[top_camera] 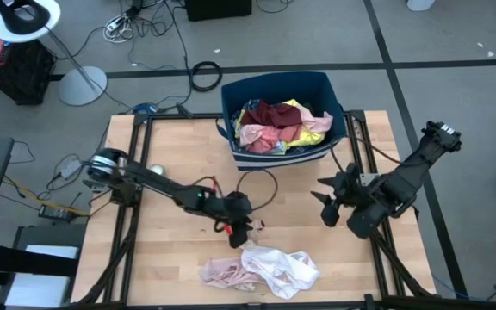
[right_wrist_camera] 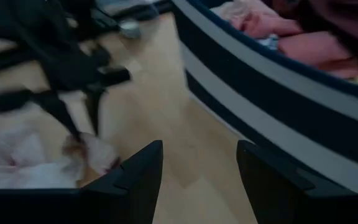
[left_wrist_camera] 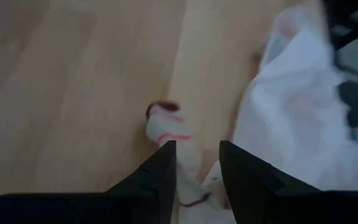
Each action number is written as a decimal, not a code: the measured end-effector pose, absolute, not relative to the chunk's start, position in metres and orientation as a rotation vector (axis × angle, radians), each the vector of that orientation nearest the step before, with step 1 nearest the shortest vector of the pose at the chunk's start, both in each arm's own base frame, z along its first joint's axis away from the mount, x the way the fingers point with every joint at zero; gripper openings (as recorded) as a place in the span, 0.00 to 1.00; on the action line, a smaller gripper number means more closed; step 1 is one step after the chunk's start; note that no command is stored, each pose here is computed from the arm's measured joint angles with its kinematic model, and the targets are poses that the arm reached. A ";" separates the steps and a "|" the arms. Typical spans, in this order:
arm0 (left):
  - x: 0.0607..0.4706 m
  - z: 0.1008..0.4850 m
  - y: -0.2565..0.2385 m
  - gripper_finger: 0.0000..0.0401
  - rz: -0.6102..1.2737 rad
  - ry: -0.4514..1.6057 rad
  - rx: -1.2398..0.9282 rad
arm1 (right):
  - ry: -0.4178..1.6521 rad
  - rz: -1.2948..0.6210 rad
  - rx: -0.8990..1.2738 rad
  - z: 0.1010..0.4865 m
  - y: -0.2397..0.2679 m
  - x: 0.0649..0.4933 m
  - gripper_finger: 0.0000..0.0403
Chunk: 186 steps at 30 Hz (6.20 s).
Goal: Sort clothes
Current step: Put the top brown striped sock into the blue laundry bin, then put the white underwear into the blue laundry bin
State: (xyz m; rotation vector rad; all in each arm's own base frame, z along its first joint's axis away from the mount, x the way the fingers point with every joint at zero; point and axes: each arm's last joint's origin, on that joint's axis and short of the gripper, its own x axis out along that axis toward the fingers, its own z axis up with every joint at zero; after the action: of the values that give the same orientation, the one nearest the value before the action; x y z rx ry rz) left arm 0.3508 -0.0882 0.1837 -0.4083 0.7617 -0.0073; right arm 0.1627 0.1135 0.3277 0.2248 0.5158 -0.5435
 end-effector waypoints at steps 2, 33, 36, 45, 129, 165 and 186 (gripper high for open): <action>0.357 0.175 -0.090 0.32 0.013 0.807 -0.420 | 0.486 -0.523 0.241 0.324 0.119 0.163 0.52; 0.363 0.382 -0.011 0.00 -0.037 0.542 -0.145 | 0.416 -0.550 0.119 0.302 0.146 0.176 0.52; 0.355 0.424 0.026 0.00 0.047 0.433 -0.112 | 0.416 -0.551 0.118 0.302 0.146 0.176 0.52; 0.331 0.460 0.114 0.01 0.288 0.293 -0.085 | 0.447 -0.641 0.104 0.267 0.132 0.178 0.52; 0.159 0.213 -0.041 0.30 0.034 0.075 -0.295 | 1.067 -0.195 0.535 0.189 0.201 0.211 0.50; 0.159 0.213 -0.040 0.30 0.051 0.068 -0.279 | 0.544 -0.211 0.169 0.323 0.077 0.240 0.00; 0.159 0.213 -0.039 0.30 0.099 0.063 -0.241 | 0.163 -0.641 -0.182 0.458 -0.035 0.234 0.00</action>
State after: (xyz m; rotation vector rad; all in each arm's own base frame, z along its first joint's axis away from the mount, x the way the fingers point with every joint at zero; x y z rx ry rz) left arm 0.1588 -0.0388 0.2134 -0.2415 0.0626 0.0991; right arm 0.2340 -0.0350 0.4581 -0.1820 0.1626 -0.6405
